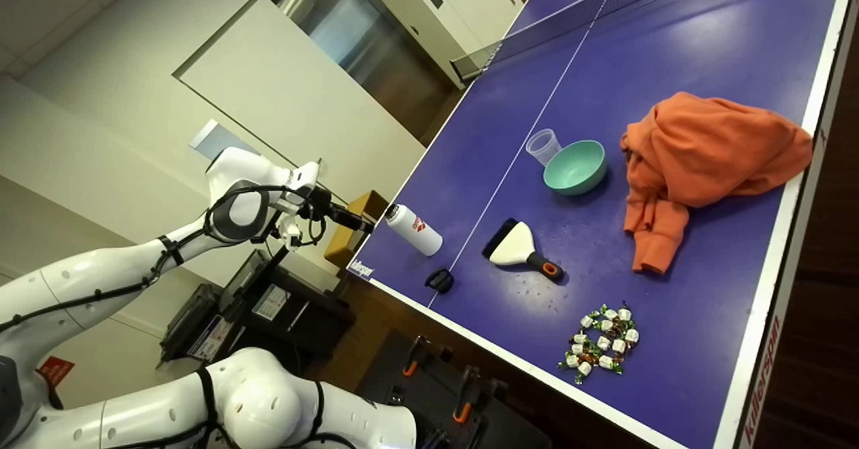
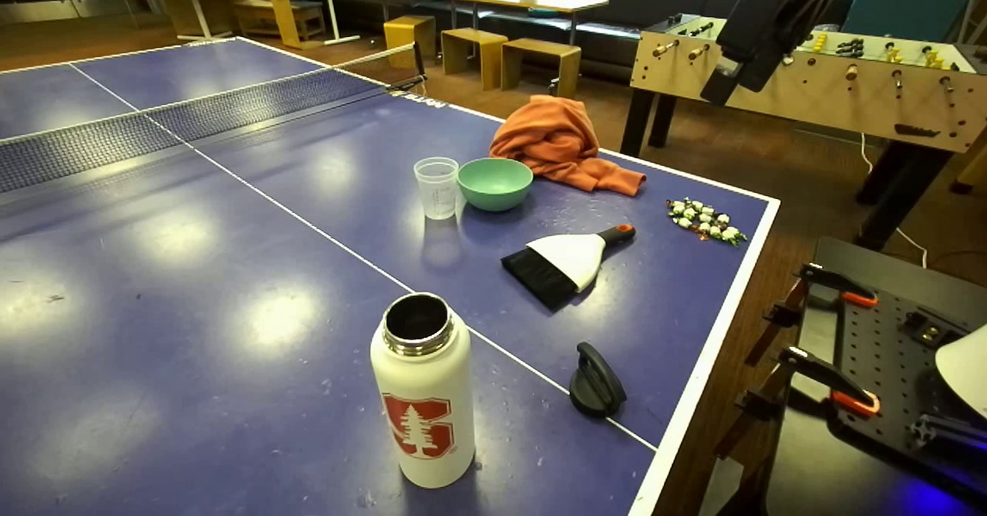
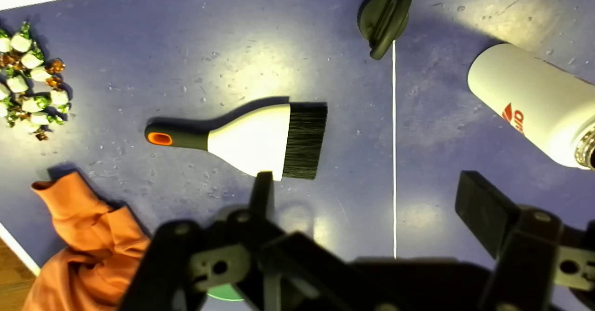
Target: Sweep the candy to the left using the white and black brush
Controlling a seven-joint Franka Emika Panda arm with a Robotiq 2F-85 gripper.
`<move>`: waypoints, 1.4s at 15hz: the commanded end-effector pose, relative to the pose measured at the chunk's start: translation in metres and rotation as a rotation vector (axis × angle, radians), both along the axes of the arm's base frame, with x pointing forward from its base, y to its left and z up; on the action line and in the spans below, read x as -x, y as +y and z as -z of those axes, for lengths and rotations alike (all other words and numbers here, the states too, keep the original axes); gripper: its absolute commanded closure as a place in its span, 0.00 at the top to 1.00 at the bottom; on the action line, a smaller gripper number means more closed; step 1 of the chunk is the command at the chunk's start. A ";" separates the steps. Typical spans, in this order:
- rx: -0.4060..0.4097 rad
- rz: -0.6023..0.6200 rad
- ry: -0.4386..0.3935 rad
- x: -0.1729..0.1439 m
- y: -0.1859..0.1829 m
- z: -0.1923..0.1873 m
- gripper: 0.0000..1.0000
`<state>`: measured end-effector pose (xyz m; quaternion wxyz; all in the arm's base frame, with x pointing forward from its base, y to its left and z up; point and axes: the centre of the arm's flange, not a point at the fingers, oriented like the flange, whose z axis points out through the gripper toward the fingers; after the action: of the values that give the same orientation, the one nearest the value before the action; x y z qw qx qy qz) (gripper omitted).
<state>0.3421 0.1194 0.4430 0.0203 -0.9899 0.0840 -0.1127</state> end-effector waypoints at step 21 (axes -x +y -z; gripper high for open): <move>-0.196 0.336 0.015 -0.042 -0.066 -0.005 1.00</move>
<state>0.3581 0.0775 0.4502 0.0676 -0.9731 0.1940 -0.1040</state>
